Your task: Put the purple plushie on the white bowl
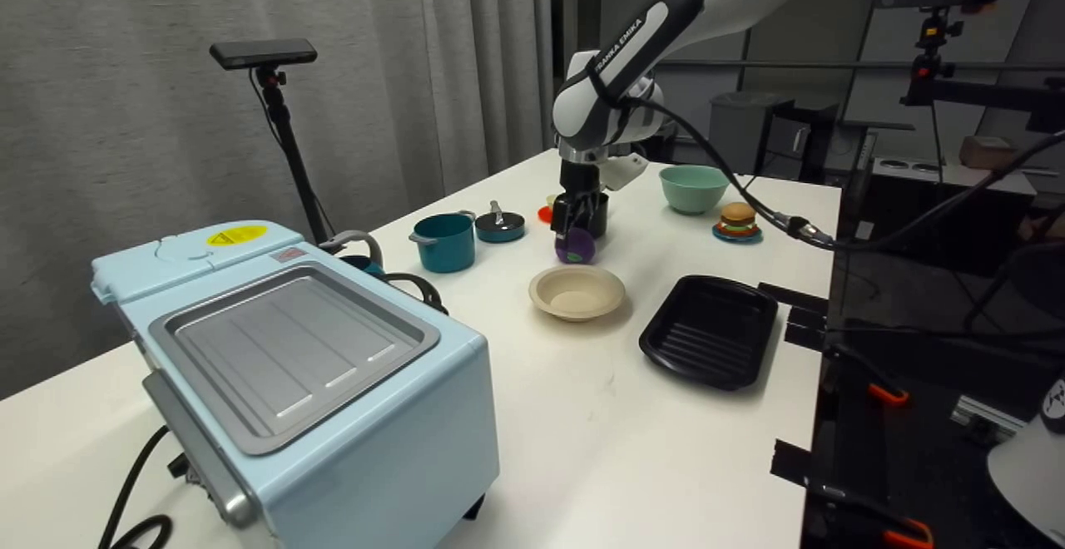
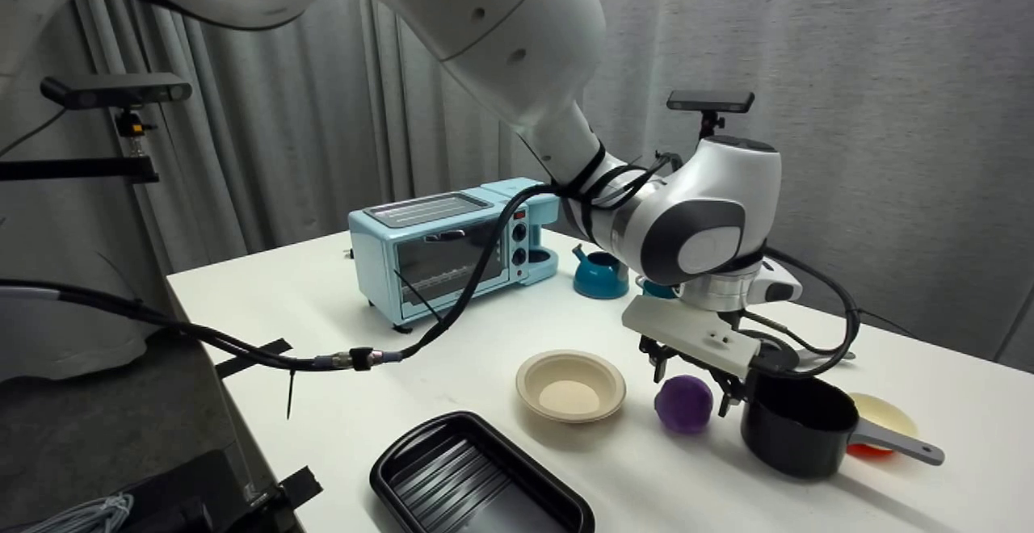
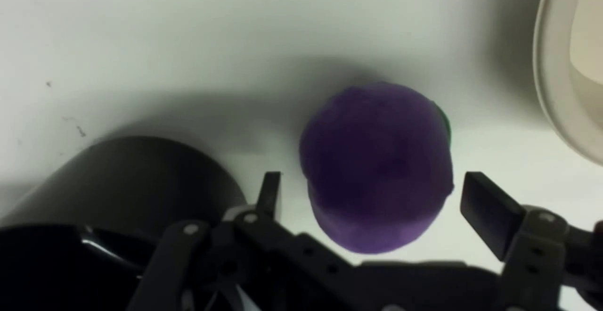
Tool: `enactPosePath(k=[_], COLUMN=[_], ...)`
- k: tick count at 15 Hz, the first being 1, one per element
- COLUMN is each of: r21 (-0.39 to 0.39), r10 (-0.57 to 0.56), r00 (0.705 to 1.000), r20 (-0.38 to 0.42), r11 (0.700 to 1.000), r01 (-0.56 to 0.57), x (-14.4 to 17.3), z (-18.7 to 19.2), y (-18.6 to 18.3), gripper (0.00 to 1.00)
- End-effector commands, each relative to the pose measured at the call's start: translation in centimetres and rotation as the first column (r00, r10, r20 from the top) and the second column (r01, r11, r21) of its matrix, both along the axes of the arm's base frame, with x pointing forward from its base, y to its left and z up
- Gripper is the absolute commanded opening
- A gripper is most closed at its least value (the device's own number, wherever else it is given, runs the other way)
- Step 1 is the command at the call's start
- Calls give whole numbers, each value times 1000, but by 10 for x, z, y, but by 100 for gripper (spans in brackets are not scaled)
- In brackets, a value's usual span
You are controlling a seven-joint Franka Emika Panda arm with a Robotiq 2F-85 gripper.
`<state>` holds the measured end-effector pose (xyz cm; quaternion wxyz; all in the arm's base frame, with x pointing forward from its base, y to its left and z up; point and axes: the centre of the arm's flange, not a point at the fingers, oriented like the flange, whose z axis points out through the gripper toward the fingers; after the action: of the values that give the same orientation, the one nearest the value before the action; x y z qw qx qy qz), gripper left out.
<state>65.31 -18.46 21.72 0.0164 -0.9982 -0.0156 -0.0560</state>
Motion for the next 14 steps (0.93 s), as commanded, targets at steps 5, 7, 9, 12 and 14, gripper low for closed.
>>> enactPosePath(k=[5, 7, 9, 12, 14], r21=[29, 27, 20, 6, 11], r10=[-36, -58, -84, -100, -88], r00=[998, 997, 995, 993, 992], r20=[43, 51, 57, 70, 89], r11=[999, 998, 996, 995, 996], r01=[35, 56, 83, 100, 88], x=[19, 19, 18, 16, 18], z=[17, 22, 30, 58, 86], y=[-18, -25, -31, -30, -25], gripper=[34, 19, 5, 2, 2])
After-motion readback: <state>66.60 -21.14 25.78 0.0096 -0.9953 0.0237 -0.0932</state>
